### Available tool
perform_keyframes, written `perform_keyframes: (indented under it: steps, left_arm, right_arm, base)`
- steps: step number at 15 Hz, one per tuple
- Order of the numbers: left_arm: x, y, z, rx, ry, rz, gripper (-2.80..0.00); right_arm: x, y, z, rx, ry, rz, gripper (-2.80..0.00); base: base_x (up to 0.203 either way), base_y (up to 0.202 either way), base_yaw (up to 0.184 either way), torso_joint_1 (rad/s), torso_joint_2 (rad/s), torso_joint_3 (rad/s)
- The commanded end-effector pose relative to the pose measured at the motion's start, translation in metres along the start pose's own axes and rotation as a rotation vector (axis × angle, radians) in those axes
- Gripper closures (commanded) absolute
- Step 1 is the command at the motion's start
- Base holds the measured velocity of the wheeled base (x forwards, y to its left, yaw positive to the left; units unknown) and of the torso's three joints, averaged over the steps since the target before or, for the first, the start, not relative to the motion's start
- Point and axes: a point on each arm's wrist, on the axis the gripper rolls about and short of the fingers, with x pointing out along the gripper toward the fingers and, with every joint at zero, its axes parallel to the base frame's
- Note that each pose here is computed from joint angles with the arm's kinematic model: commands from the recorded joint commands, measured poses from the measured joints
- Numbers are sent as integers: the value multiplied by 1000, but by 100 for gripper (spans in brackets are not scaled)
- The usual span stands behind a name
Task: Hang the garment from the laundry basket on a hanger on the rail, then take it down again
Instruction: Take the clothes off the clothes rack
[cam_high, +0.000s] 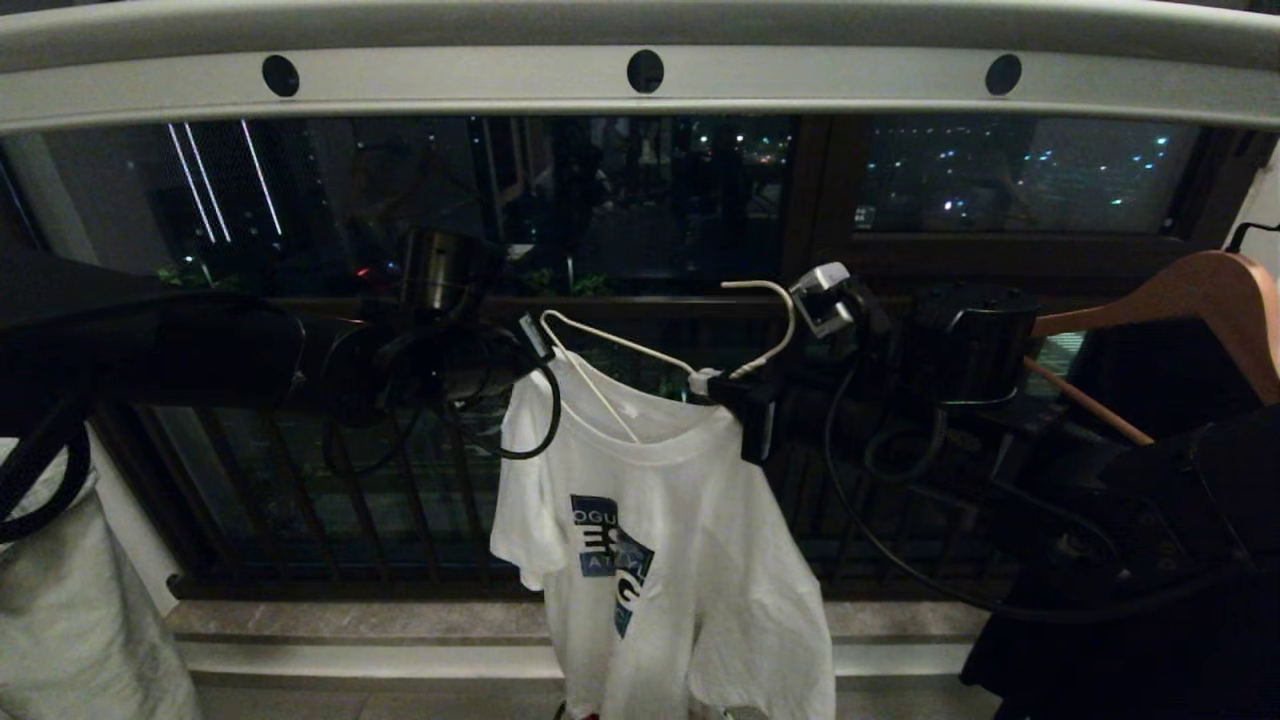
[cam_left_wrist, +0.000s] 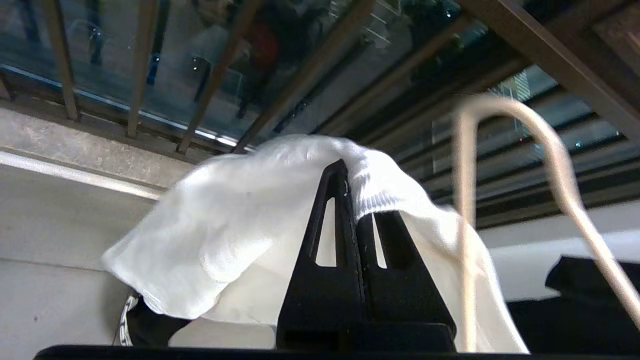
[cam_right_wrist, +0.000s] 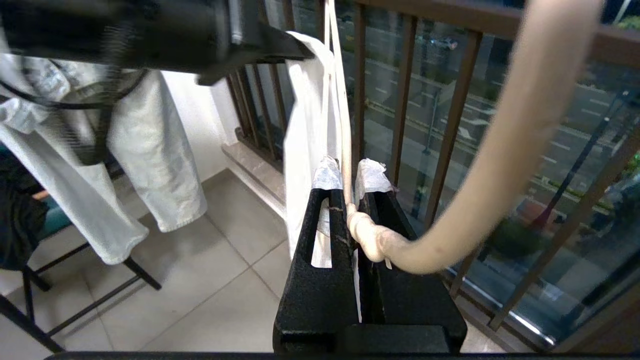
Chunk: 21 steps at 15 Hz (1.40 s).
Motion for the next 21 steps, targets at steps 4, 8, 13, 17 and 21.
perform_keyframes:
  steps: [4, 8, 13, 17, 21]
  left_arm:
    - [16, 7, -2, -24, -22, 7, 0]
    - [16, 10, 11, -82, -120, -50, 0]
    - [26, 15, -6, -61, -69, -28, 0]
    - [12, 2, -17, -16, -31, -61, 0]
    - [-5, -8, -17, 2, -30, -90, 0]
  right_arm:
    - [-8, 3, 5, -4, -10, 19, 0]
    - [-15, 7, 3, 12, 52, 66, 0]
    - [-14, 8, 6, 14, 45, 78, 0]
    - [-4, 4, -1, 7, 18, 77, 0]
    - [2, 2, -8, 9, 19, 77, 0]
  base:
    - [0, 0, 0, 0, 0, 0]
    - [0, 0, 0, 0, 0, 0]
    - [0, 0, 0, 0, 0, 0]
    - [0, 0, 0, 0, 0, 0]
    - [0, 0, 0, 0, 0, 0]
